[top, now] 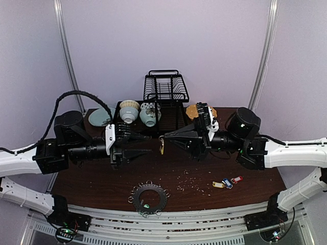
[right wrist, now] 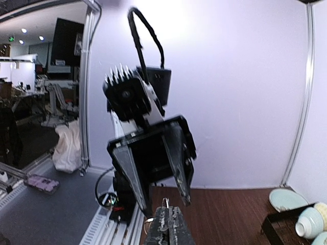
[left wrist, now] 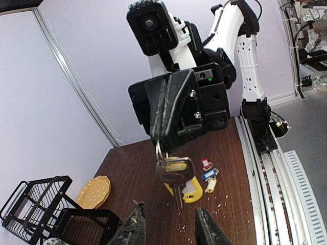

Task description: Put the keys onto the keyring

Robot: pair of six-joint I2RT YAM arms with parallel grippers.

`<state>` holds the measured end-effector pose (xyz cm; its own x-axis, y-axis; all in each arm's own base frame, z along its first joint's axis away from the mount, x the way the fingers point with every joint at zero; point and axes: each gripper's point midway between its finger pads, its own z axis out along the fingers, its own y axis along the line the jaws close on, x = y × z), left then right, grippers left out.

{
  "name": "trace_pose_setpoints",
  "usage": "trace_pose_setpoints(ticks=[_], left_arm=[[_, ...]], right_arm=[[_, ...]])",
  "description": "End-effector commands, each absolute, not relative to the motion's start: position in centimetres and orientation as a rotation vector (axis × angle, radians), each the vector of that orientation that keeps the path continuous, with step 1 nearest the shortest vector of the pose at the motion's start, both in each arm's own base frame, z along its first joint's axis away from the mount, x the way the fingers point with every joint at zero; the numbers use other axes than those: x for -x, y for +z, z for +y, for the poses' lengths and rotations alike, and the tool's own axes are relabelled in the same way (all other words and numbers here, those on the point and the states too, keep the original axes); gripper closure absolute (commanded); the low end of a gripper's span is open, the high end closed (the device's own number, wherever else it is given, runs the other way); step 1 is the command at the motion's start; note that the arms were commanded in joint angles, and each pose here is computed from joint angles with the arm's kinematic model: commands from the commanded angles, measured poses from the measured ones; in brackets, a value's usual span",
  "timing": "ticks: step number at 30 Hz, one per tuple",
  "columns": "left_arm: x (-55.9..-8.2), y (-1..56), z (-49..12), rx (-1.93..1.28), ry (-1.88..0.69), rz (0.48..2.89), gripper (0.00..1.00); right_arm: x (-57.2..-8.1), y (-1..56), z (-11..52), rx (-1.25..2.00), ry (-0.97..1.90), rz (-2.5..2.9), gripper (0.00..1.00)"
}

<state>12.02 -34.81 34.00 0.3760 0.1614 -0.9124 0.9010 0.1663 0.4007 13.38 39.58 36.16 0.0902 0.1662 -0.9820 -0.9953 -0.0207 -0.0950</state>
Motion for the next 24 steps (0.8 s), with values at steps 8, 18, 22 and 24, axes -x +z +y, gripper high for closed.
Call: trace_pose_setpoints(ticks=[8, 18, 22, 24], left_arm=[[-10.0, 39.1, -35.4, -1.199, -0.869, 0.873, 0.66], [-8.7, 39.2, -35.9, -1.259, -0.904, 0.78, 0.68], [-8.3, 40.0, -35.7, -1.226, -0.93, 0.745, 0.68], [-8.4, 40.0, -36.0, -1.208, -0.952, 0.748, 0.68]], right_arm=[[-9.7, 41.5, 38.5, 1.011, 1.488, 0.653, 1.0], [-6.7, 41.6, 38.4, 1.197, 1.549, 0.542, 1.0], [-7.3, 41.6, 38.5, 1.183, 1.505, 0.572, 1.0], [-8.3, 41.7, 38.7, 1.124, 1.454, 0.602, 1.0]])
